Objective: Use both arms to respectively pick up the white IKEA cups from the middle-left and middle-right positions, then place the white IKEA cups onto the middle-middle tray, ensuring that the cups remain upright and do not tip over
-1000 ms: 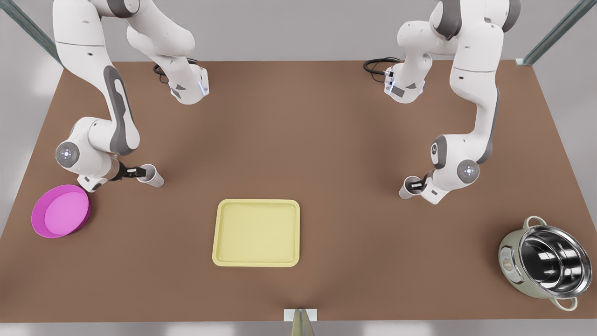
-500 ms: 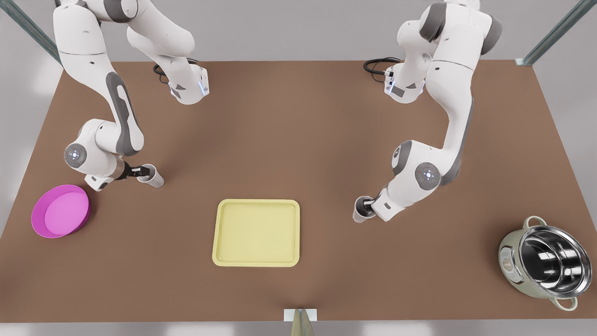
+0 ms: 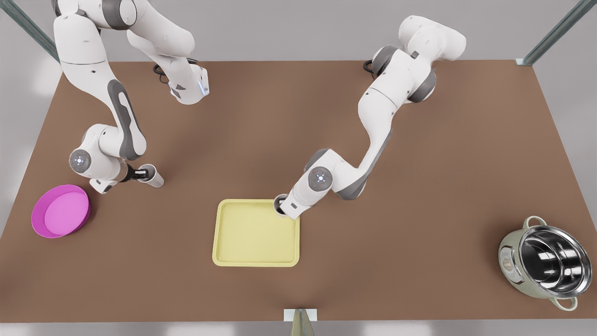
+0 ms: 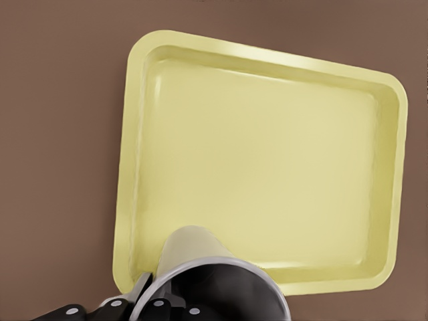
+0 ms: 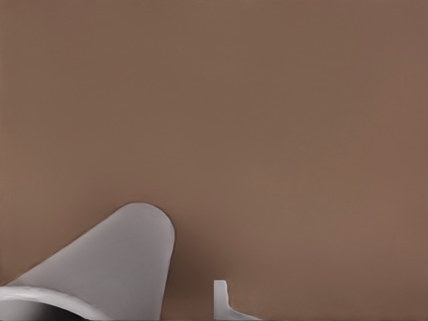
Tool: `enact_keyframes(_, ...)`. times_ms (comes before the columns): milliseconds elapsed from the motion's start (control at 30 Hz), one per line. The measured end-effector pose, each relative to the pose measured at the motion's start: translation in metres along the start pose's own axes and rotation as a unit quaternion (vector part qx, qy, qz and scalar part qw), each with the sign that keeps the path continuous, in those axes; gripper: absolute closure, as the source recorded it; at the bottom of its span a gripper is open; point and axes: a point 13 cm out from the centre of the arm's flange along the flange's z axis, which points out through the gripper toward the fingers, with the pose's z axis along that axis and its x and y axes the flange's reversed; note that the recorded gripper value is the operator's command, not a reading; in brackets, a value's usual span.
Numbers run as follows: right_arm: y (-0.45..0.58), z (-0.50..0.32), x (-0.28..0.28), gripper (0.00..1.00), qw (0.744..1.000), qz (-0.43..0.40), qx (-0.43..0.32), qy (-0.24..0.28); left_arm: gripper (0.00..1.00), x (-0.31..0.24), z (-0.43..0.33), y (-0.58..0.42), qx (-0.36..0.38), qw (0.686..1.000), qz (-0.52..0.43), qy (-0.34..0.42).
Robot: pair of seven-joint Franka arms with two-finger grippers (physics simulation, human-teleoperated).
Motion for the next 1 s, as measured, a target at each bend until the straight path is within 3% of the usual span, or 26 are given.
enact_keyframes(33, 0.0, -0.001, -0.002, 0.58, 1.0, -0.001, 0.0, 0.0, 0.79, -0.003, 0.004, -0.003, 0.006, 1.0, -0.011, -0.007)
enact_keyframes(200, 0.002, -0.011, -0.012, 0.79, 1.0, -0.007, 0.001, -0.003, 0.79, -0.019, 0.014, -0.006, 0.03, 0.997, -0.059, -0.035)
enact_keyframes(433, 0.031, -0.062, -0.049, 0.79, 0.999, -0.016, -0.02, -0.034, 0.79, -0.024, 0.034, 0.006, 0.032, 0.993, -0.111, -0.04)
enact_keyframes(467, 0.049, -0.069, -0.059, 0.79, 0.998, -0.02, -0.031, -0.041, 0.76, -0.024, 0.036, 0.007, 0.032, 0.992, -0.116, -0.039)
enact_keyframes(500, 0.071, -0.075, -0.068, 0.79, 0.998, -0.024, -0.044, -0.049, 0.62, -0.024, 0.037, 0.008, 0.032, 0.991, -0.121, -0.039)
enact_keyframes(533, 0.094, -0.08, -0.076, 0.79, 0.996, -0.029, -0.055, -0.056, 0.55, -0.024, 0.038, 0.008, 0.033, 0.991, -0.125, -0.039)
enact_keyframes(567, 0.116, -0.083, -0.084, 0.79, 0.995, -0.037, -0.064, -0.063, 0.53, -0.025, 0.038, 0.007, 0.034, 0.99, -0.129, -0.039)
enact_keyframes(600, 0.138, -0.081, -0.09, 0.79, 0.994, -0.041, -0.073, -0.065, 0.29, -0.026, 0.038, 0.008, 0.034, 0.99, -0.133, -0.04)
enact_keyframes(667, 0.185, -0.076, -0.103, 0.79, 0.992, -0.048, -0.092, -0.072, 0.0, -0.03, 0.037, 0.013, 0.032, 0.989, -0.141, -0.046)
enact_keyframes(1000, 0.32, -0.059, -0.147, 0.79, 0.987, -0.035, -0.113, -0.107, 0.0, -0.022, -0.002, 0.003, 0.017, 0.987, -0.156, -0.035)
